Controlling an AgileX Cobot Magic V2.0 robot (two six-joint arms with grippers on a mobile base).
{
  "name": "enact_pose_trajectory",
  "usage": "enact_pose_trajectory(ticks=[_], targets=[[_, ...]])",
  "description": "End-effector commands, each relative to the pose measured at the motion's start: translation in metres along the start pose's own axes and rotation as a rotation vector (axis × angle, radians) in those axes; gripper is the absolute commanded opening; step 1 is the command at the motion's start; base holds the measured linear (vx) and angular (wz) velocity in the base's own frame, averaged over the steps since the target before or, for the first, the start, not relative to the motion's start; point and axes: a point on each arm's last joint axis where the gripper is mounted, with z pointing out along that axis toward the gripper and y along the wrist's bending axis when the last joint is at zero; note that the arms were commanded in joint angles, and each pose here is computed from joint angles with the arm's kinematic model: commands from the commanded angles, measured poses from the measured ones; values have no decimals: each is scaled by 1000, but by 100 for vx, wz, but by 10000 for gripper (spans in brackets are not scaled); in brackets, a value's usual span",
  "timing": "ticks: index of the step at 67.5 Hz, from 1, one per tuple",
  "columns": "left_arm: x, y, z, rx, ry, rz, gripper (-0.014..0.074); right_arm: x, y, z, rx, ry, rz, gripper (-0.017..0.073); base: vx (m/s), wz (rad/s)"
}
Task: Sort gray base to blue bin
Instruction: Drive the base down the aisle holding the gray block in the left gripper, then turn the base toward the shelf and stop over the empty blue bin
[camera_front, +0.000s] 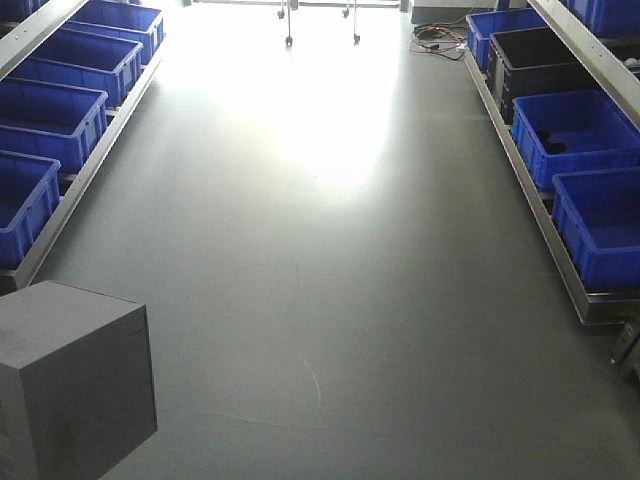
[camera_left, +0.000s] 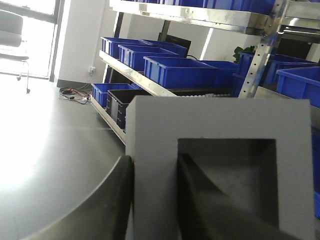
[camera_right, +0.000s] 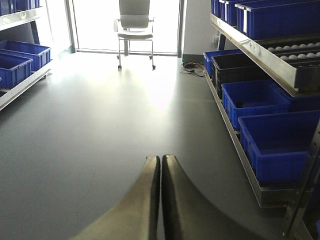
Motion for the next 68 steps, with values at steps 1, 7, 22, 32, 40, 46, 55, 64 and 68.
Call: enact_pose_trajectory(ticks=[1, 7, 22, 32, 40, 46, 55, 64, 68], targets=[[-18, -7, -1, 50, -115, -7, -7, -5, 0, -1, 1, -85, -17, -5, 39, 9], [-18, -7, -1, 50, -115, -7, -7, -5, 0, -1, 1, -87, -17, -5, 39, 13], [-18, -7, -1, 50, -115, -7, -7, -5, 0, -1, 1, -86, -17, -5, 39, 34], [-18, -7, -1, 51, -114, -7, -7, -5, 0, -1, 1, -86, -17, -5, 37, 71], [-18, -7, -1, 51, -114, -7, -7, -5, 0, -1, 1, -86, -17, -5, 34, 91], [-18, -7, -1, 51, -114, -7, -7, -5, 0, -1, 1, -86, -17, -5, 32, 100], [-18, -7, -1, 50, -115, -7, -7, -5, 0, -1, 1, -86, -17, -5, 30, 100], [-18, -7, -1, 50, -115, -7, -7, -5, 0, -1, 1, -86, -17, -5, 28, 96], [-18, -7, -1, 50, -115, -7, -7, -5, 0, -1, 1, -83, -17, -5, 26, 93]])
